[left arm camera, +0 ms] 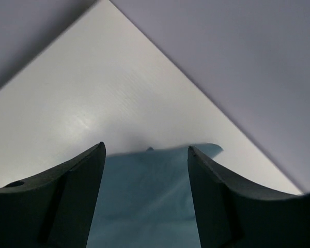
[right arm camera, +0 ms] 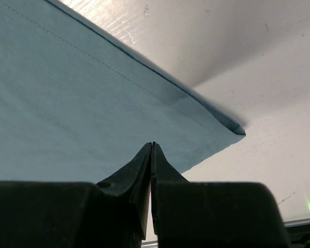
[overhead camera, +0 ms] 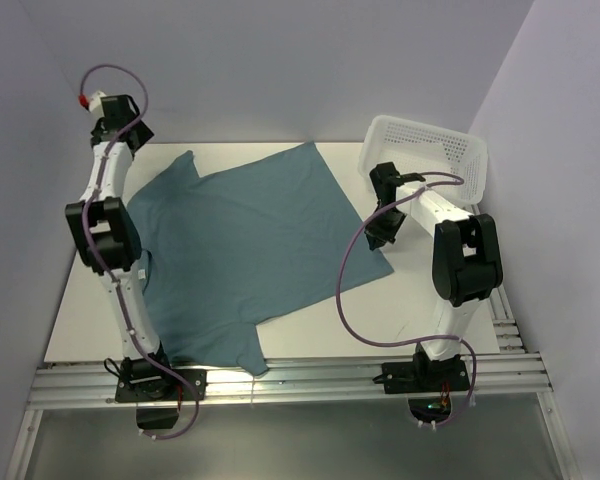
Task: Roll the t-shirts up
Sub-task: Flatten the tshirt
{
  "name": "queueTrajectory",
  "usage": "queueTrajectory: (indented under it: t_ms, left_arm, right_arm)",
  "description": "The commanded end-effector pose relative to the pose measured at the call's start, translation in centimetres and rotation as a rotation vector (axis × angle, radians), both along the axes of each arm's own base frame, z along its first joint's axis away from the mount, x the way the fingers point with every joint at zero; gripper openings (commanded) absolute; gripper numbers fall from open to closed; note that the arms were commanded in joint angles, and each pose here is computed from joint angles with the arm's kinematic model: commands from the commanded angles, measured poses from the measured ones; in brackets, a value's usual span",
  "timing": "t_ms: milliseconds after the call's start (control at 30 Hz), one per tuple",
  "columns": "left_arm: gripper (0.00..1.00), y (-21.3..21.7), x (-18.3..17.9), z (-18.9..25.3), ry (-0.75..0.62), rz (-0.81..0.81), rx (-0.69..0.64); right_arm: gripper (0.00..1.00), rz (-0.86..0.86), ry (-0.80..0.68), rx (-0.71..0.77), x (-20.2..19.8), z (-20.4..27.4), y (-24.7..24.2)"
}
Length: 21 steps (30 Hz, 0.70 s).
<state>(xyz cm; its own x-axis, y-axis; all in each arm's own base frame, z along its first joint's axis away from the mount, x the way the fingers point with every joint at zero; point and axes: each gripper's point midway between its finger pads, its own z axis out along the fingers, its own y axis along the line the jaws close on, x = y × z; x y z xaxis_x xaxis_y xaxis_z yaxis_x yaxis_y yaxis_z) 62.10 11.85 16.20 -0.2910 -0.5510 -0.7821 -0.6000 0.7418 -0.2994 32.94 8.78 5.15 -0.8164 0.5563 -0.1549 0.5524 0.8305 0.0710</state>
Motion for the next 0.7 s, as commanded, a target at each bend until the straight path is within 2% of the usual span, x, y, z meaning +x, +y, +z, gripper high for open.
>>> queueTrajectory:
  t_ms: [0,100,133,167,233,367,500,667]
  left_arm:
    - [0.69,-0.1,-5.1,7.9,-0.067,0.093,-0.019]
    - [0.7,-1.7,-10.3,5.2,0.072,0.129,-0.117]
    - [0.7,-2.7,-12.8,1.9,0.176,0.123,-0.158]
    - [0.7,-3.3,-14.3,2.4,0.17,0.116,-0.185]
    - [0.71,-4.7,-16.6,0.7,0.204,0.105,-0.248]
    - [0.7,-7.6,-22.7,-3.6,0.307,0.068,-0.358]
    - [0.68,-9.5,-26.8,-6.5,0.385,0.054,-0.435]
    - [0.68,-9.7,-29.4,-7.3,0.431,0.062,-0.426]
  right_arm:
    - [0.08,0.043,-0.054,0.012,1.3,1.2,0.5]
    - [0.09,0.069,-0.079,0.027,2.0,1.6,0.8]
    - [0.12,0.074,-0.088,0.032,2.2,1.8,0.9]
    - [0.16,0.082,-0.102,0.037,2.5,2.0,1.1]
    - [0.21,0.097,-0.12,0.06,3.0,2.4,1.6]
    - [0.22,0.119,-0.15,0.079,3.6,3.2,2.2]
    - [0.22,0.156,-0.164,0.098,3.3,3.5,3.2]
    - [0.23,0.175,-0.142,0.113,2.4,2.4,4.0]
